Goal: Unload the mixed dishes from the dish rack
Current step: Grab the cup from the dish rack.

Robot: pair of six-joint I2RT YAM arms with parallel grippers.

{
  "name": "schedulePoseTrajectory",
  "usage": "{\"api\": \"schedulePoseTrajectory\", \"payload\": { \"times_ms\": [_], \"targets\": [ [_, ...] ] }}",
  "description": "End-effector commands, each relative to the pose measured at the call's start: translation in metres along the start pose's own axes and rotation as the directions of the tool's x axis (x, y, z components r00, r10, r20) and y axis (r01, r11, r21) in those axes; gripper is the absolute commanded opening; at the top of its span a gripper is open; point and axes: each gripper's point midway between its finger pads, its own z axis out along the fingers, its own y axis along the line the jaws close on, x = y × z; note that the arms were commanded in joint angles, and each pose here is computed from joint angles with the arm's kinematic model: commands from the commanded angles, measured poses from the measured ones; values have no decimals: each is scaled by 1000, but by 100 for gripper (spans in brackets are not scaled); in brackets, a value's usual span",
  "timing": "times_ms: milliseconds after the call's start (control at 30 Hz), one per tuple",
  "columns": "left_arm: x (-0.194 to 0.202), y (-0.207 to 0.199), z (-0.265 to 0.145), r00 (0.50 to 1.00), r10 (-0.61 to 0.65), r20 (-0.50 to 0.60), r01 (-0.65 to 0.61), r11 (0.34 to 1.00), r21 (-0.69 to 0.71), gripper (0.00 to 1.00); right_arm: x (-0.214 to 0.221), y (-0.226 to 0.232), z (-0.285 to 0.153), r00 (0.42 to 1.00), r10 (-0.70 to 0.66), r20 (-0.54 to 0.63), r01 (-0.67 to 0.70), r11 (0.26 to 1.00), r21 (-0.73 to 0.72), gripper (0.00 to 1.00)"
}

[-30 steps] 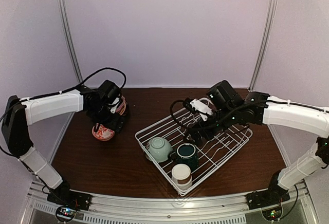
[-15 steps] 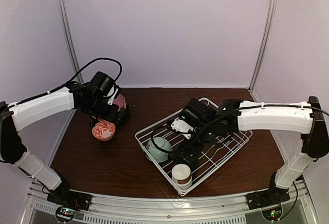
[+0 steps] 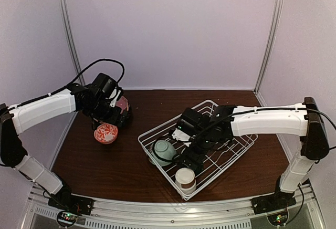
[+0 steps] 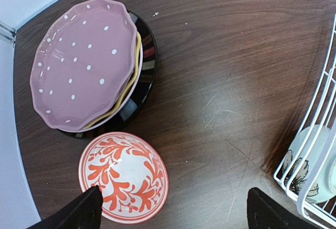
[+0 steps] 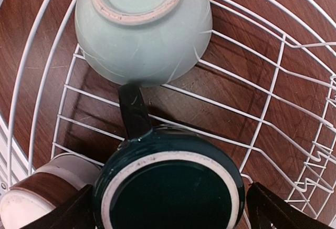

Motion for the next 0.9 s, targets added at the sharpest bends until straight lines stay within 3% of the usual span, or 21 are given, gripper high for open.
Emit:
{"api": "schedulePoseTrajectory", "payload": {
  "times_ms": [0,133,333,600,867],
  "targets": [
    [-12,2,-5,999,-15,49,15,1000,3,98,1,-3,8,1000,-3,-25,4,999,40,98],
    [-12,2,-5,999,-11,49,11,1000,0,98,3,-3,12,999,0,-35,1,999,43,94],
    [-15,1,-7,998,-16,64,15,1000,7,98,-5,-10,2,1000,15,-4,-15,998,59,79],
    [-31,1,-22,992,-24,123,21,999,24,97,-39,-34,-35,980,118,159,-127,991,47,62],
    [-60,3,-57,959,-64,276,50,997,59,97,-61,-62,-76,914,248,322,-248,968,-42,55]
  ]
}}
